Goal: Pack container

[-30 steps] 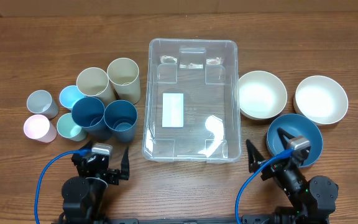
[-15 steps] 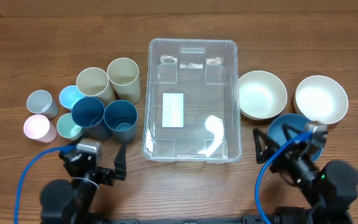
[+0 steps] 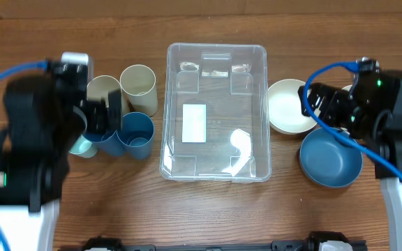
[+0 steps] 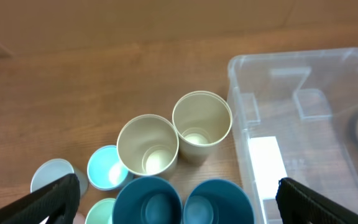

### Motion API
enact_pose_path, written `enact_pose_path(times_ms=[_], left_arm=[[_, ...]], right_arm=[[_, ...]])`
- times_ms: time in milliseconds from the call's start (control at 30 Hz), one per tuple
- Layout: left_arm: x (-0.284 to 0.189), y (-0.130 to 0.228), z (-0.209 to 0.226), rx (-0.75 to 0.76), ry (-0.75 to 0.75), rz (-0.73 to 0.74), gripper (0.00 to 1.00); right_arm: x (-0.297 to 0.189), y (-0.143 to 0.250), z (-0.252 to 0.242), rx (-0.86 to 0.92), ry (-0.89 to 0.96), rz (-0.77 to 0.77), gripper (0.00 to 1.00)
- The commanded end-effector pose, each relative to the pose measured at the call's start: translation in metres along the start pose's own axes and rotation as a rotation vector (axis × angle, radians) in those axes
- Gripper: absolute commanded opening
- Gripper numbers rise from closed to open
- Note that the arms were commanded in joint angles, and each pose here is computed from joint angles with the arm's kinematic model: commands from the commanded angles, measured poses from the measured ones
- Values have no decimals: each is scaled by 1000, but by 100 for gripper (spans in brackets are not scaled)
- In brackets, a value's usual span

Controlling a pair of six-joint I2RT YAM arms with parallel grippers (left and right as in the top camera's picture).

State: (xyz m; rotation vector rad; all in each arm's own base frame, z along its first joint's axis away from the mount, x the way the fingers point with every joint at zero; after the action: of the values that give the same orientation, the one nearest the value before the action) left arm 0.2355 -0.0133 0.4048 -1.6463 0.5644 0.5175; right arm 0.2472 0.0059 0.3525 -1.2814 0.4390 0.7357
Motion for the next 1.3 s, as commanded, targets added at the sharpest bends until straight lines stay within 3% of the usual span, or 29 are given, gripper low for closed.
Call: enact_pose_path(times_ms=[0, 333, 733, 833, 900, 1200, 1267], left_arm=[[19, -33, -2, 32, -26, 33, 100], [43, -40, 2, 33, -90, 96, 100], [44, -38, 2, 33, -91, 106, 100], [44, -38, 2, 33, -91, 106, 100], [44, -38, 2, 33, -91, 106, 100], [44, -38, 2, 33, -91, 106, 100], [44, -38, 2, 33, -91, 106, 100]], right_arm=[[-2, -10, -17, 94, 91, -2, 100], [21, 38, -193, 805, 454, 214, 100], [109, 73, -277, 949, 508, 289, 95], [118, 76, -284, 949, 510, 278, 84], [124, 79, -288, 950, 510, 279, 67], [143, 91, -300, 1014, 522, 287, 47], [143, 91, -301, 1012, 521, 282, 31]])
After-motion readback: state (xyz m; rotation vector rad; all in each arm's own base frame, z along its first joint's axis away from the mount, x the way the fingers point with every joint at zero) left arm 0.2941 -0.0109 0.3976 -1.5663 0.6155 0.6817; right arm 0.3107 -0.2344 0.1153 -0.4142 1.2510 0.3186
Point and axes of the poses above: each gripper's point midway between its finger pads, its own x axis out along the fingers, its own z axis along the line the jaws close on, y = z × x, the point moved 10 cm from there along -x, back along the fingers, and after that the axes turned 11 degrees about -x, right-handed, at the moved point
